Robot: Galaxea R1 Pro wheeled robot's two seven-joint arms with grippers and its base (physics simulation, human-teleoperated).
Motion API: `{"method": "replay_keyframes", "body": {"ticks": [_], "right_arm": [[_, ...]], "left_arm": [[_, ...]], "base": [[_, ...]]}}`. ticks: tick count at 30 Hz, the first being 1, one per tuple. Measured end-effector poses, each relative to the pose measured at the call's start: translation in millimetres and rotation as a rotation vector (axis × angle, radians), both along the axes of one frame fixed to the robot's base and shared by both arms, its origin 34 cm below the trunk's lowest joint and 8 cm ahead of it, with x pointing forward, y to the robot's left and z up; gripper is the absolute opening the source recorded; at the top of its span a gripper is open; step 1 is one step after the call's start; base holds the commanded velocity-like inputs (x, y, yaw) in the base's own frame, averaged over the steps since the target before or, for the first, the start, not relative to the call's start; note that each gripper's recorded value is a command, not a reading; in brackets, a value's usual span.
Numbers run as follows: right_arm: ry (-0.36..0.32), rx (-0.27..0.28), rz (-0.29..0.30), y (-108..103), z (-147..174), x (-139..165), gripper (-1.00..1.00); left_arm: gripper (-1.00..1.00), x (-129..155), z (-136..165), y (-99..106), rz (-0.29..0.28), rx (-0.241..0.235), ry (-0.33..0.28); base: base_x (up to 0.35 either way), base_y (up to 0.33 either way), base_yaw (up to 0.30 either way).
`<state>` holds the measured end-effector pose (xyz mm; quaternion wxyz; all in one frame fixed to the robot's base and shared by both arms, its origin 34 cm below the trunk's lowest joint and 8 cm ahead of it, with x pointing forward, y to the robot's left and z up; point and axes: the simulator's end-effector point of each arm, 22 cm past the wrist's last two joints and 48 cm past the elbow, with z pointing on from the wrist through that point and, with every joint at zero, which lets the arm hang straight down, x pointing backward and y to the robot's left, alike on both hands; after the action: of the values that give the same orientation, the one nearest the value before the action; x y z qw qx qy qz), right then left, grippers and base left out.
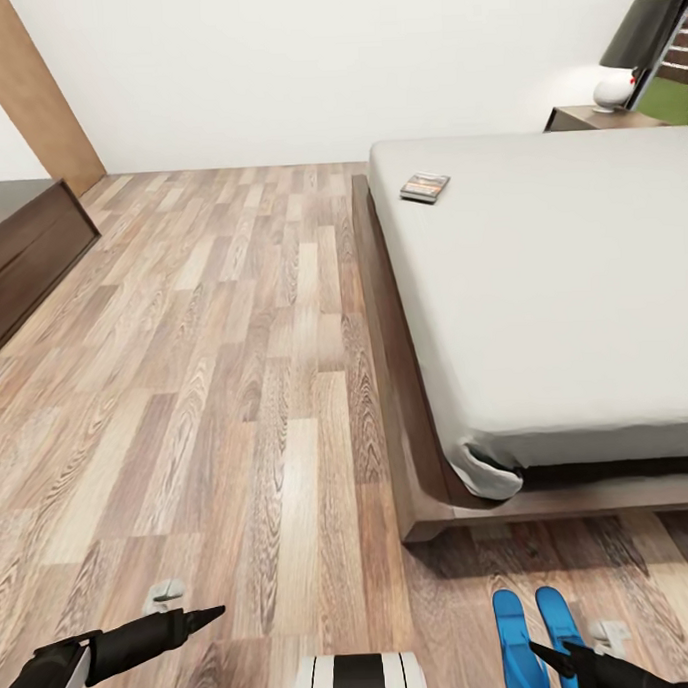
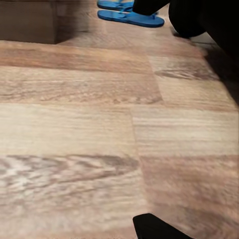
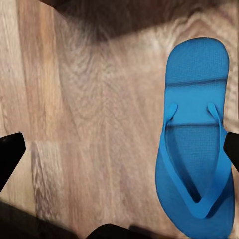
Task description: In the bedroom, move the book from the bed onto either nightstand, and place the two sandals side by side next to the bed.
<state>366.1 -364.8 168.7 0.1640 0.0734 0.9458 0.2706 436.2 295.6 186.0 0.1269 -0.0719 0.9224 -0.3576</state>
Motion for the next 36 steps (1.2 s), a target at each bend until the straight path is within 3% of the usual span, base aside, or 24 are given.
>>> {"method": "replay_keyframes", "body": {"ticks": [8,36], "right_arm": [[-0.015,-0.001,-0.008,0,7,4,1.00],[-0.128,0.000,-0.007,0,45,38,1.00]], "left_arm": [[1.00,9,1,8,0.015,0.068,-0.015],[1.00,42,46,7,0.020,0.070,-0.128]], "base": [[0.000,0.000,0.000],[0.000,0.000,0.001]]}}
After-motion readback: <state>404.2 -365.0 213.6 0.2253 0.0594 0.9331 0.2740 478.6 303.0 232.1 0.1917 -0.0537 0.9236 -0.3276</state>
